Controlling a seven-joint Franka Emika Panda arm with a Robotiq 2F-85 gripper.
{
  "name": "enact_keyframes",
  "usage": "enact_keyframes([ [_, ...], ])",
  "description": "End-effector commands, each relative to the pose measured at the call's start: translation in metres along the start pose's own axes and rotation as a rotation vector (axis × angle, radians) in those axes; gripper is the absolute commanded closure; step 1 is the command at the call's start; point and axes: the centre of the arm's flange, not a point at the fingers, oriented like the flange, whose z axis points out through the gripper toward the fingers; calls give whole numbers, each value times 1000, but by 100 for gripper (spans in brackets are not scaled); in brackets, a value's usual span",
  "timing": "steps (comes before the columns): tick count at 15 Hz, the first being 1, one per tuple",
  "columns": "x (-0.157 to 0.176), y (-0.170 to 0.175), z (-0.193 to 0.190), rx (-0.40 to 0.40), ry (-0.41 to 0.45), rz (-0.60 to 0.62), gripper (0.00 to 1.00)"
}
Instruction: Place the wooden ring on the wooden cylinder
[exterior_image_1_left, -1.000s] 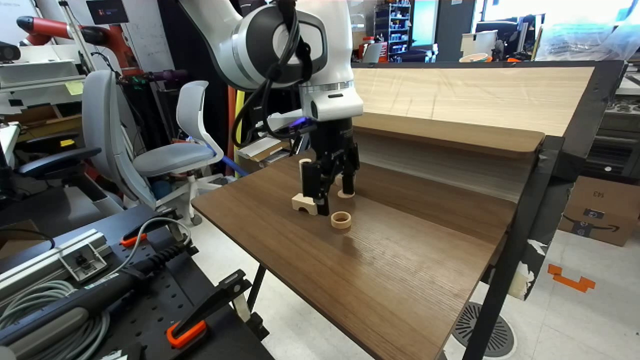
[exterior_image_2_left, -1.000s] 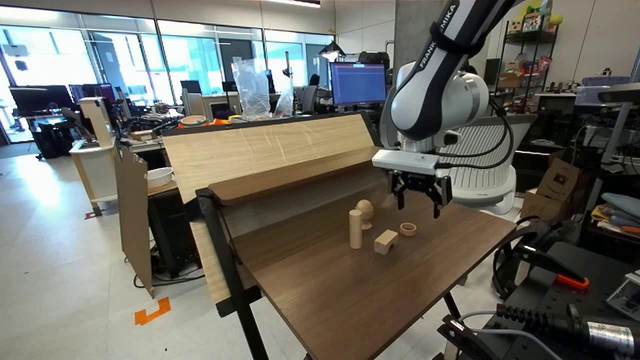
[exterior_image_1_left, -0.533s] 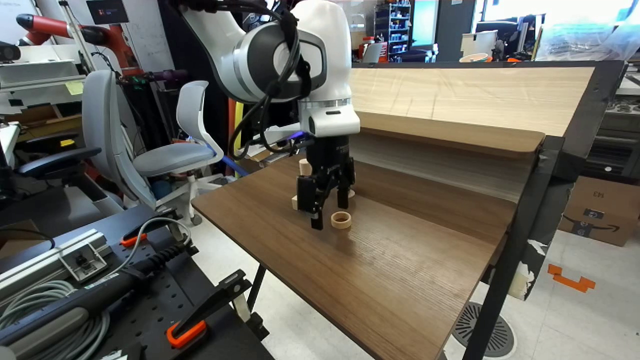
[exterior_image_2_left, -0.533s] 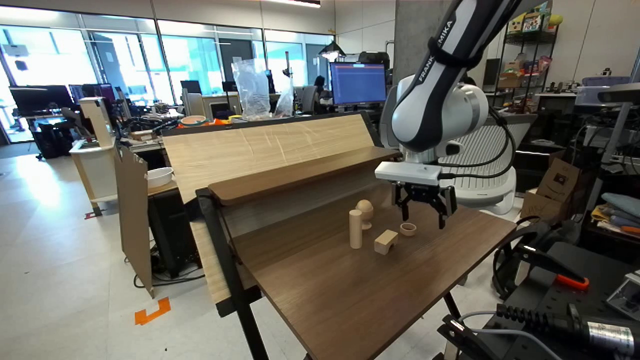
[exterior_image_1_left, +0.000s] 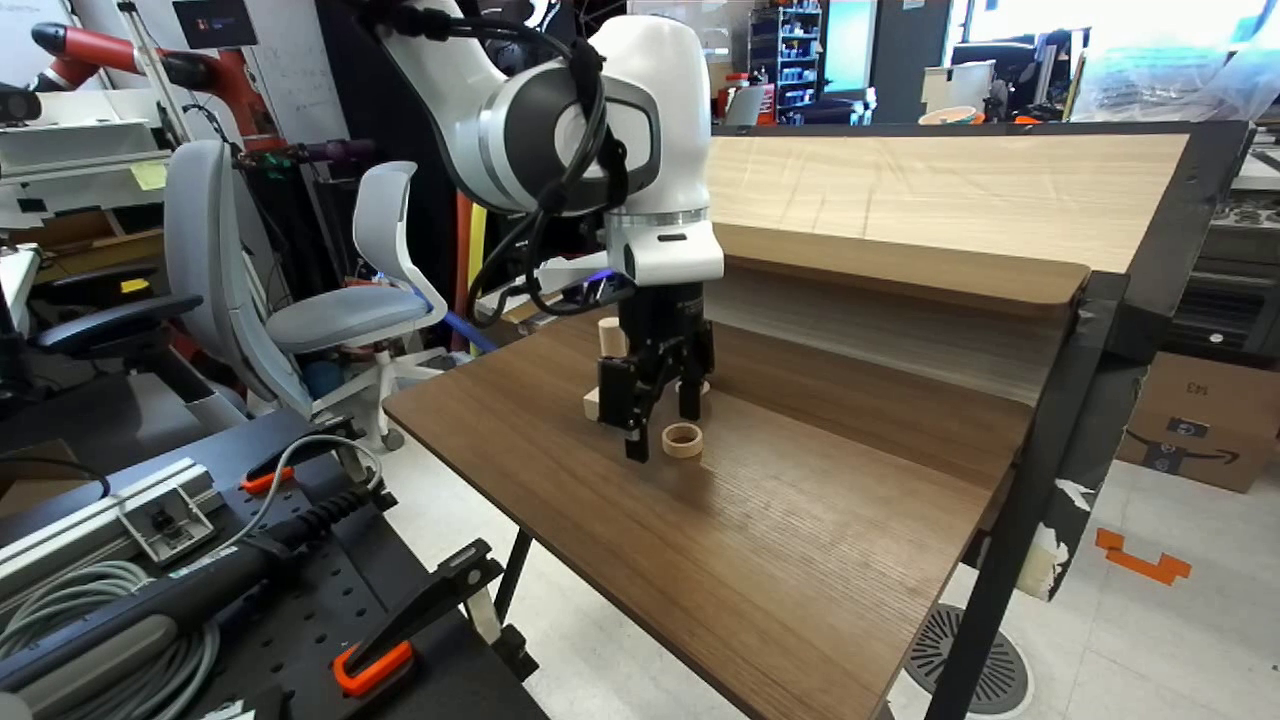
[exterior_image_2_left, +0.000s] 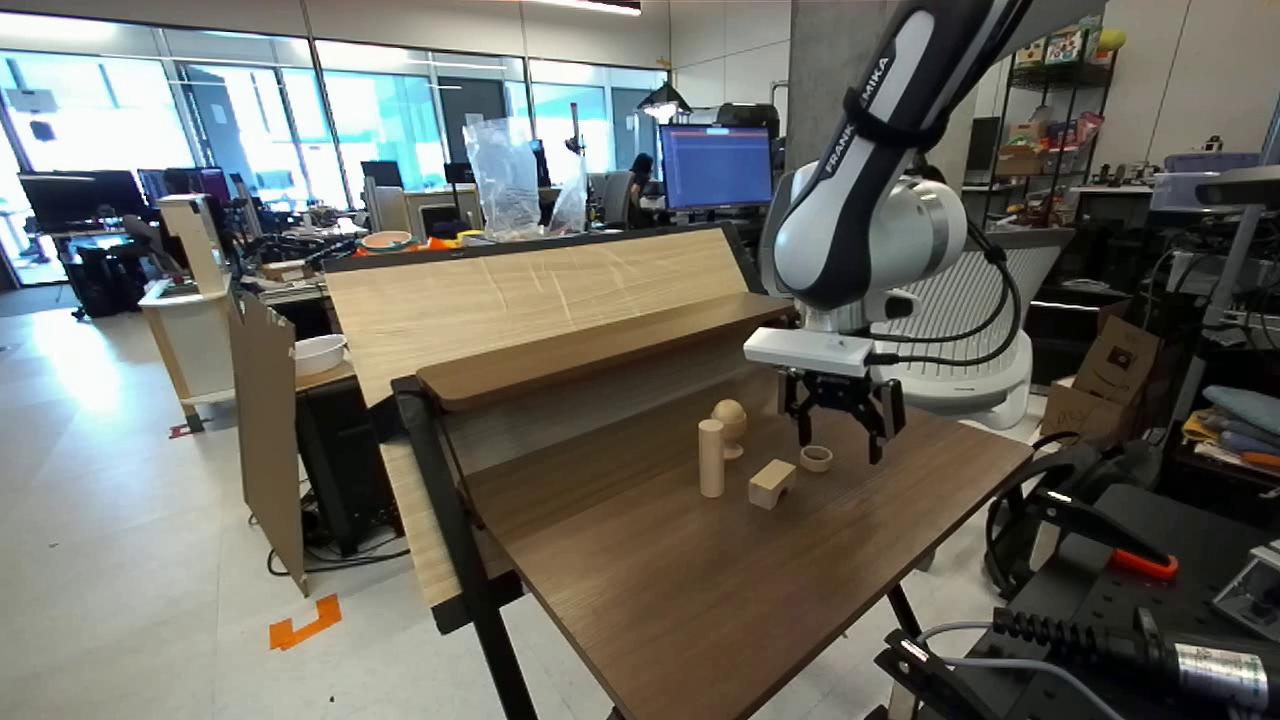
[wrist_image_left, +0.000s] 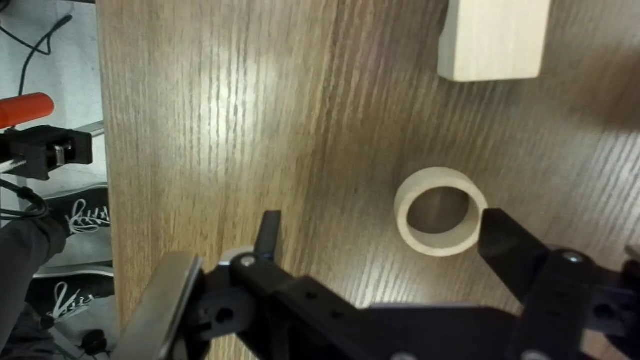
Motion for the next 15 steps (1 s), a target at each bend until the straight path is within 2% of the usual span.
enact_keyframes([
  [1,3,-12,-2,26,-15,5,0],
  [15,8,-31,12,30,3,8,0],
])
